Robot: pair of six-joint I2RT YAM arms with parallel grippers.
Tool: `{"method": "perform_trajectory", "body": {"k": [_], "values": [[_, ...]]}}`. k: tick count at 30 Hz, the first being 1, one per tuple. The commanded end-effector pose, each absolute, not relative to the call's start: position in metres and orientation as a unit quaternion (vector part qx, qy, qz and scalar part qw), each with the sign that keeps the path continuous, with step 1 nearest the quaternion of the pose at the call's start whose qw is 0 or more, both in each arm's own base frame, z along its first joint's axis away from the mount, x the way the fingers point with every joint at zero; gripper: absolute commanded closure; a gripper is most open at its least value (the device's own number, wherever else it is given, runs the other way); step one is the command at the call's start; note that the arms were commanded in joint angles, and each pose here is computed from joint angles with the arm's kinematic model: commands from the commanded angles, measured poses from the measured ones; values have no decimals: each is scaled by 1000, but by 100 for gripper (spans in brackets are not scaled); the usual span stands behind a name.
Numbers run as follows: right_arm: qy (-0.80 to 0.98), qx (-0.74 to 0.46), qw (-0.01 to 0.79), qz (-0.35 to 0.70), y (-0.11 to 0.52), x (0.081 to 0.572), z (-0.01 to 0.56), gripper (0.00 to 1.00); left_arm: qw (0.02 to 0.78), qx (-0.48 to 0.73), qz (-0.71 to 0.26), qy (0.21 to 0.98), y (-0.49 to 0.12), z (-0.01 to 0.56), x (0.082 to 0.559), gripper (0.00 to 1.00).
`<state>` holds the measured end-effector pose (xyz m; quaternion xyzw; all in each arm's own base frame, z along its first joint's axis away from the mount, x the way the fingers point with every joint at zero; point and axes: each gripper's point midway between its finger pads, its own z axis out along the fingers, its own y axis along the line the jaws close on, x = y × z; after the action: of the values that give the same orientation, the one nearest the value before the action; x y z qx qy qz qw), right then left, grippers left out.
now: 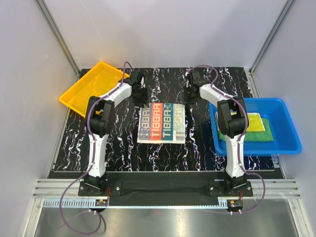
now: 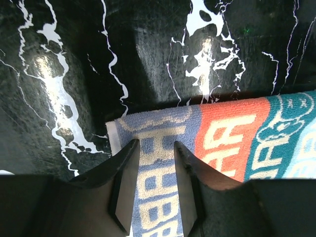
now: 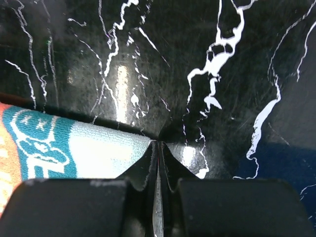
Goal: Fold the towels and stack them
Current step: Fold the towel
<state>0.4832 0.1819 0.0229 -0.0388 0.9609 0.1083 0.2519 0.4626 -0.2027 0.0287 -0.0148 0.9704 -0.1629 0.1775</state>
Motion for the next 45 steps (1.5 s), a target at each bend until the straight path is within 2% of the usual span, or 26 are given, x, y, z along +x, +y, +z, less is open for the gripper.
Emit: {"method": "perform_trajectory", "body": {"k": [1, 6, 11, 17, 21, 25, 29, 38, 42, 45], "values": [[959, -51, 267, 85, 176, 497, 30, 92, 209, -2, -140, 968, -195, 38, 479, 61], [957, -45, 275, 80, 175, 503, 53, 92, 207, 0, -137, 969, -193, 36, 474, 60], [945, -36, 286, 153, 199, 496, 86, 92, 195, -3, -144, 970, -196, 26, 467, 59], [940, -31, 261, 218, 221, 481, 79, 92, 198, -8, -147, 969, -196, 29, 467, 59], [950, -23, 239, 199, 215, 477, 48, 92, 198, -9, -147, 969, -196, 29, 467, 58], [965, -16, 222, 138, 197, 478, 16, 94, 186, -10, -125, 974, -188, 23, 463, 58], [970, -6, 239, 54, 170, 478, 10, 97, 179, -20, -75, 981, -170, 18, 458, 58], [964, -46, 258, 36, 173, 479, 12, 99, 176, -25, -89, 980, -173, 19, 451, 58], [959, -69, 269, 65, 182, 479, 33, 94, 179, -20, -112, 977, -178, 39, 445, 58], [948, -102, 278, 115, 199, 477, 64, 81, 209, 3, -154, 966, -190, 78, 447, 57]]}}
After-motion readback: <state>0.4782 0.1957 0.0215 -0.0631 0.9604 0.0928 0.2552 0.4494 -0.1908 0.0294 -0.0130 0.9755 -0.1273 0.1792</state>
